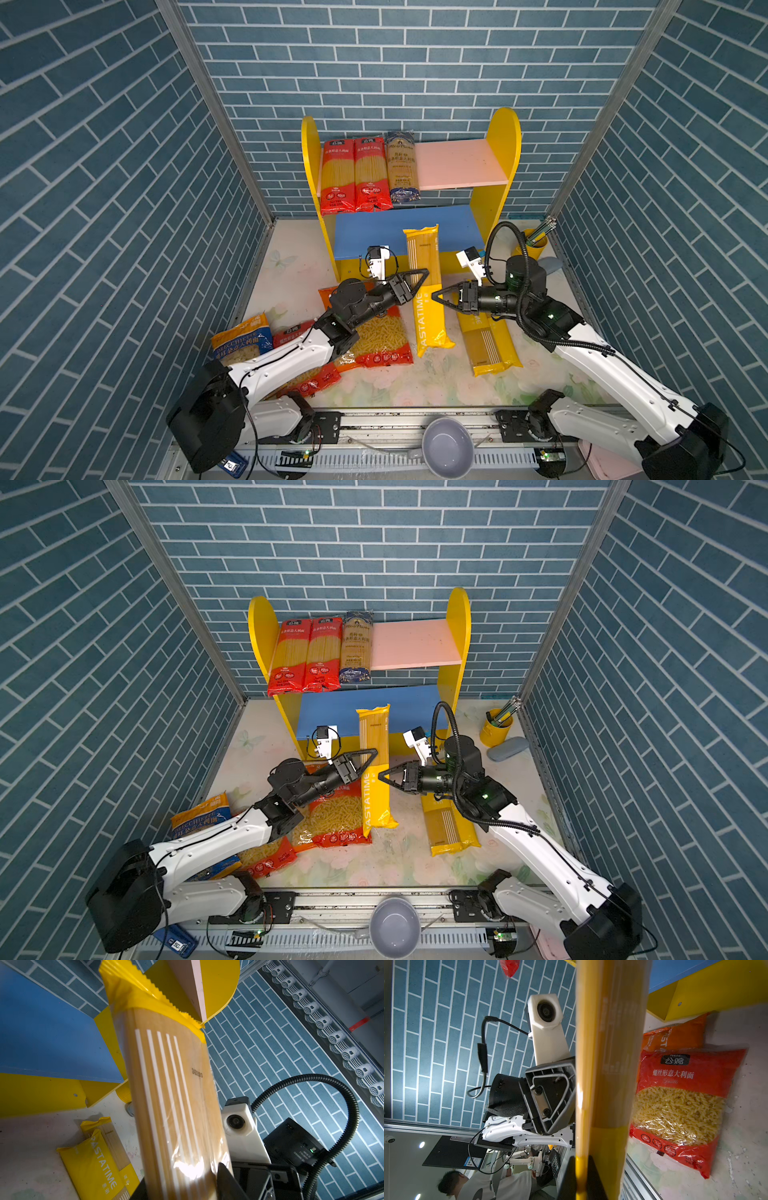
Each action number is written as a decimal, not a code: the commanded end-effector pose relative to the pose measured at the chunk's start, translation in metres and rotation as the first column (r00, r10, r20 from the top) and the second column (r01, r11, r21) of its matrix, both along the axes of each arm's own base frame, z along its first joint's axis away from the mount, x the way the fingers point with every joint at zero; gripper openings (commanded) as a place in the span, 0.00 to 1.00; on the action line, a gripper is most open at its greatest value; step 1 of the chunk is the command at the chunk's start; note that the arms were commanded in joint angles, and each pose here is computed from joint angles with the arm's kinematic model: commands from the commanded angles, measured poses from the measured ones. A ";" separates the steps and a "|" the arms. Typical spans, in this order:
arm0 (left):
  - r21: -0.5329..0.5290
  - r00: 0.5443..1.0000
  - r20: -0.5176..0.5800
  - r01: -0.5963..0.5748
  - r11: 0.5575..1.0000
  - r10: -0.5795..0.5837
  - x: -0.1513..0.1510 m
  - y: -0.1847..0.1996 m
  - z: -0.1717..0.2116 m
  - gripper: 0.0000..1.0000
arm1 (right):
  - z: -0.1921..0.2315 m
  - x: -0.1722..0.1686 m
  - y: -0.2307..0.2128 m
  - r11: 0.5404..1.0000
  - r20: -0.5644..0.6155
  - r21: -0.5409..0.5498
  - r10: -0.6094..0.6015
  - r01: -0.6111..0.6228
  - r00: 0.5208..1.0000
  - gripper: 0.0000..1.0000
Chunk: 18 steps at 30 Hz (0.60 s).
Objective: Place and organize the pasta boxes and bags onto the shelf
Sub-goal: 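Lift the PASTATIME pack upright with the right gripper while the left gripper approaches, then grasp the top of the upright pack with the left gripper above the right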
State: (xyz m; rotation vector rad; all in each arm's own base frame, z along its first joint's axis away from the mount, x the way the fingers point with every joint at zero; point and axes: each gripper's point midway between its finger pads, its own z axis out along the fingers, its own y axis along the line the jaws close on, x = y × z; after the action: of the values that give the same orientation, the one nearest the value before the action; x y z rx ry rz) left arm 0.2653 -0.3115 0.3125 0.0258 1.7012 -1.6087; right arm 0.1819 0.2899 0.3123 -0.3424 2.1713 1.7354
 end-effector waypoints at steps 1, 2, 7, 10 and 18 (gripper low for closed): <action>-0.044 0.990 0.125 0.068 0.997 -0.061 -0.015 -0.007 0.044 0.38 | 0.033 -0.006 -0.004 0.995 0.134 0.098 0.001 -0.015 0.991 0.00; -0.044 0.990 0.126 0.070 0.997 -0.064 -0.015 -0.009 0.044 0.36 | 0.032 -0.006 -0.006 0.995 0.134 0.097 -0.003 -0.010 0.991 0.00; -0.025 0.982 0.153 0.115 0.993 -0.110 -0.027 -0.028 0.055 0.24 | 0.026 -0.006 -0.012 0.998 0.150 0.060 -0.038 0.029 0.988 0.02; -0.023 0.979 0.162 0.131 0.991 -0.126 -0.027 -0.034 0.063 0.19 | 0.027 -0.008 -0.016 0.998 0.172 0.059 -0.047 0.038 0.984 0.06; 0.023 0.958 0.240 0.154 0.988 -0.155 -0.038 -0.047 0.095 0.02 | 0.030 -0.011 -0.024 0.997 0.223 0.044 -0.073 0.065 0.972 0.20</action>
State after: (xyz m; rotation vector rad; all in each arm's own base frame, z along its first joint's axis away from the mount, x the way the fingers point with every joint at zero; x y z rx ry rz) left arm 0.2546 -0.3512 0.3556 0.1998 1.7012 -1.5834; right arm 0.1718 0.2668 0.3366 -0.3733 2.0354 1.6429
